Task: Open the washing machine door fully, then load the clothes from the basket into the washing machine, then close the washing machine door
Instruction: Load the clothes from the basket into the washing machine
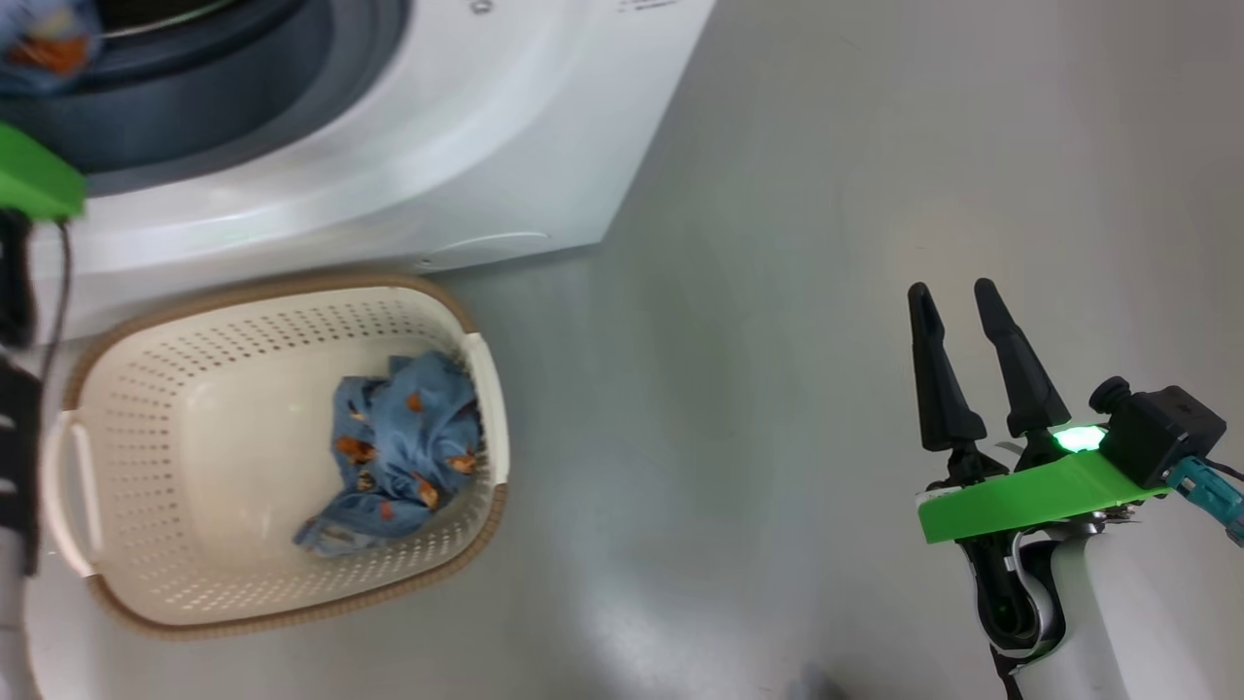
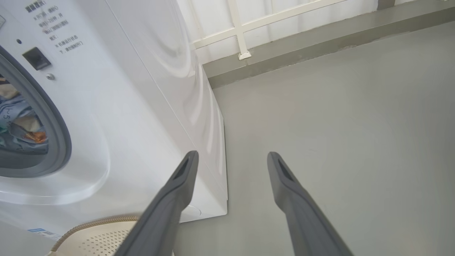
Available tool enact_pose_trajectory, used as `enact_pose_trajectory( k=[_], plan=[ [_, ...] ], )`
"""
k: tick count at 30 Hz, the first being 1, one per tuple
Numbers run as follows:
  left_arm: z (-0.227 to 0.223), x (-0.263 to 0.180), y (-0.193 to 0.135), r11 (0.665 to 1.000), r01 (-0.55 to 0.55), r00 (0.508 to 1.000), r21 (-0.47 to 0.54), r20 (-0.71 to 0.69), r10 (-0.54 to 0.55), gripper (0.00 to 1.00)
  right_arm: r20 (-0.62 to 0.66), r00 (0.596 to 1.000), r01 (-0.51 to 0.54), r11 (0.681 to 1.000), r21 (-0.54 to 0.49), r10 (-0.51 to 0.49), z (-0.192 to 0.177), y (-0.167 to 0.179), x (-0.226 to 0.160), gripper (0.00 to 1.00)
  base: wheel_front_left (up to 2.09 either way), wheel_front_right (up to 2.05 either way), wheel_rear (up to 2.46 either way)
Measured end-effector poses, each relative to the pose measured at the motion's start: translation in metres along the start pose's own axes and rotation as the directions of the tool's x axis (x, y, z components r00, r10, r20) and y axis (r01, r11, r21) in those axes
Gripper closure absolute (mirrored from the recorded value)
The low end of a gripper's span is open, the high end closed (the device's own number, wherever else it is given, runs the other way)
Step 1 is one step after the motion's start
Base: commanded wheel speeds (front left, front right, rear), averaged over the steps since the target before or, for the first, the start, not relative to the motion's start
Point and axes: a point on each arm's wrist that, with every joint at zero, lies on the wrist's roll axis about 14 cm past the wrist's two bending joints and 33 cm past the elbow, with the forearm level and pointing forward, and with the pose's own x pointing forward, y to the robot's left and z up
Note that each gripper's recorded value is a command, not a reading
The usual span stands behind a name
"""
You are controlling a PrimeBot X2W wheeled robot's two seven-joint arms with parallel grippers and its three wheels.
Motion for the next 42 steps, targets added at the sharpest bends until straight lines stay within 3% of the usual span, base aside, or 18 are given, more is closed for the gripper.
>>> enact_pose_trajectory(
  k=[2, 3, 4, 5, 19, 35, 42],
  plan=[
    [0.005, 0.011, -0.001, 1.0, 0.002, 1.0, -0.007, 0.022, -0.001, 1.0, -0.006, 1.0, 0.013, 1.0, 0.0, -0.013, -0.002, -0.005, -0.002, 0.0, 0.0, 0.0, 0.0],
    [0.008, 0.016, 0.001, 1.0, -0.004, 0.999, -0.01, 0.034, 0.004, 0.9, -0.01, 1.0, 0.02, 1.0, -0.002, -0.02, -0.003, -0.007, -0.002, 0.0, 0.0, 0.0, 0.0],
    [0.01, 0.021, 0.003, 1.0, -0.009, 0.999, -0.006, 0.044, 0.009, 0.28, -0.013, 1.0, 0.027, 1.0, -0.005, -0.027, -0.004, -0.01, -0.003, 0.0, 0.0, 0.0, 0.0],
    [0.011, 0.025, 0.006, 1.0, -0.015, 0.999, -0.002, 0.051, 0.015, 0.0, -0.015, 0.999, 0.033, 0.999, -0.005, -0.033, -0.004, -0.012, -0.003, 0.0, 0.0, 0.0, 0.0],
    [-0.009, 0.031, 0.008, 0.999, -0.042, 0.999, -0.009, 0.028, 0.042, 0.0, -0.012, 0.998, 0.055, 0.998, -0.017, -0.055, -0.003, -0.02, -0.001, 0.0, 0.0, 0.0, 0.0],
    [-0.027, -0.037, -0.001, 0.997, -0.071, 0.996, -0.039, -0.053, 0.069, 0.0, 0.034, 0.999, -0.014, 1.0, -0.017, 0.014, 0.013, 0.005, 0.004, 0.0, 0.0, 0.0, 0.0],
    [-0.029, -0.086, -0.003, 0.993, -0.106, 0.991, -0.052, -0.088, 0.102, 0.0, 0.052, 0.997, -0.052, 0.998, -0.036, 0.054, 0.024, 0.019, -0.004, 0.0, 0.0, 0.0, 0.0]
  ],
)
